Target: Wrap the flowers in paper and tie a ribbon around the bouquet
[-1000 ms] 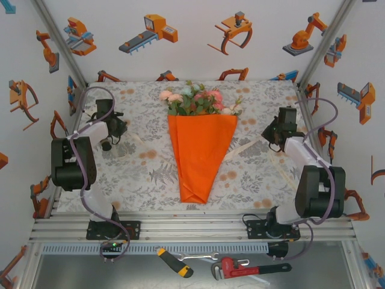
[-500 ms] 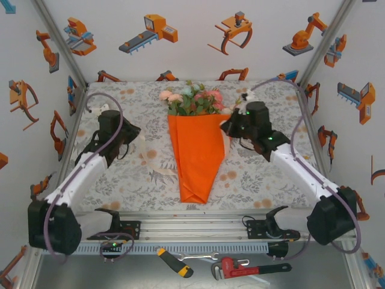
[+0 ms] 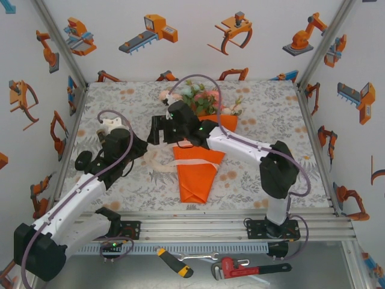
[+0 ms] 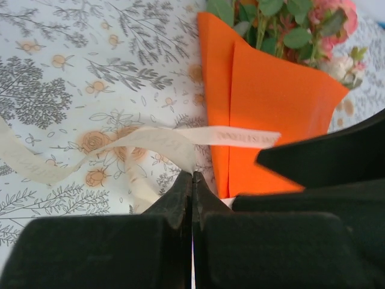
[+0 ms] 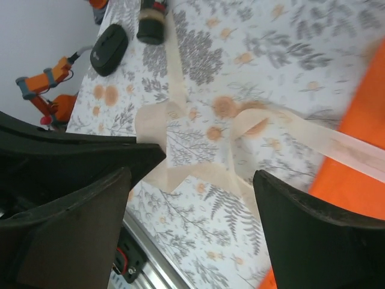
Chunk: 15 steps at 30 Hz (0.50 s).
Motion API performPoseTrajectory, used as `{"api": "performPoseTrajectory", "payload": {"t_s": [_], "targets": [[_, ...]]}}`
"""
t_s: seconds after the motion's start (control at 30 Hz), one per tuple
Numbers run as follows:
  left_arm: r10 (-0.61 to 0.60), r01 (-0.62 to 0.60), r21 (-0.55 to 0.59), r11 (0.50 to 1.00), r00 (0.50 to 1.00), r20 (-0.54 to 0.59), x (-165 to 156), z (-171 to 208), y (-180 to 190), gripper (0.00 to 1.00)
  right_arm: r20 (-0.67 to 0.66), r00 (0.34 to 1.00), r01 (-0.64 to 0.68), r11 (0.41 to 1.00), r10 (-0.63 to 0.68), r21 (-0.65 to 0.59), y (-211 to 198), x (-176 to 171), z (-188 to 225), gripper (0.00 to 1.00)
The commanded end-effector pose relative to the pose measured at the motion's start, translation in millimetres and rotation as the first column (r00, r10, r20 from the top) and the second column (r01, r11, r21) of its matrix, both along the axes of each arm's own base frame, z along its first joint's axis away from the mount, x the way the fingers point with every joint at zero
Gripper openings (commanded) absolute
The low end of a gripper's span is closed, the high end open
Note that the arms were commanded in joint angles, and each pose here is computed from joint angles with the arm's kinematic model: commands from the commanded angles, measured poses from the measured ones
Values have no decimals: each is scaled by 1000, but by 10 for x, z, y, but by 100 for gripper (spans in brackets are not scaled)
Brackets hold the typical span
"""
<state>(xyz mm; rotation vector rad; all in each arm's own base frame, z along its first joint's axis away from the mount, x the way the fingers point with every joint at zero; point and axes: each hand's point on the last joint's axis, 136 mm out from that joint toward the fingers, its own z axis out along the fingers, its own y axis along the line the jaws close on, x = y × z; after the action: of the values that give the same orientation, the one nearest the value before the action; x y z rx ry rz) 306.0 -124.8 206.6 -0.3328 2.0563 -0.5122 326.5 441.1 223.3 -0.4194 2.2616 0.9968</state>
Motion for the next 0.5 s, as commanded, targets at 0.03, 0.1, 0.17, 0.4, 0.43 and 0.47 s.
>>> {"api": "performPoseTrajectory", "payload": {"t_s": [0.03,0.1,0.17,0.4,0.43,0.47], "targets": [[-182,182,6,983,979,95,-29,229,-311,0,121,986,109,994,-112,31,-696,171,569,76],[-294,300,-14,954,943,157,-93,364,-533,0,126,981,144,989,-146,24,-937,175,566,75],[-415,432,-33,901,883,219,-209,541,-822,0,140,968,208,978,-207,9,-1229,178,533,75],[-718,695,181,696,668,197,-351,771,-1977,0,140,855,501,865,-500,32,-2306,134,485,74],[-747,710,231,665,643,172,-283,721,-2152,0,149,828,543,839,-541,31,-2453,110,483,74],[-762,712,277,645,630,153,-186,647,-2309,1,161,800,582,812,-579,27,-2592,78,474,74]]}}
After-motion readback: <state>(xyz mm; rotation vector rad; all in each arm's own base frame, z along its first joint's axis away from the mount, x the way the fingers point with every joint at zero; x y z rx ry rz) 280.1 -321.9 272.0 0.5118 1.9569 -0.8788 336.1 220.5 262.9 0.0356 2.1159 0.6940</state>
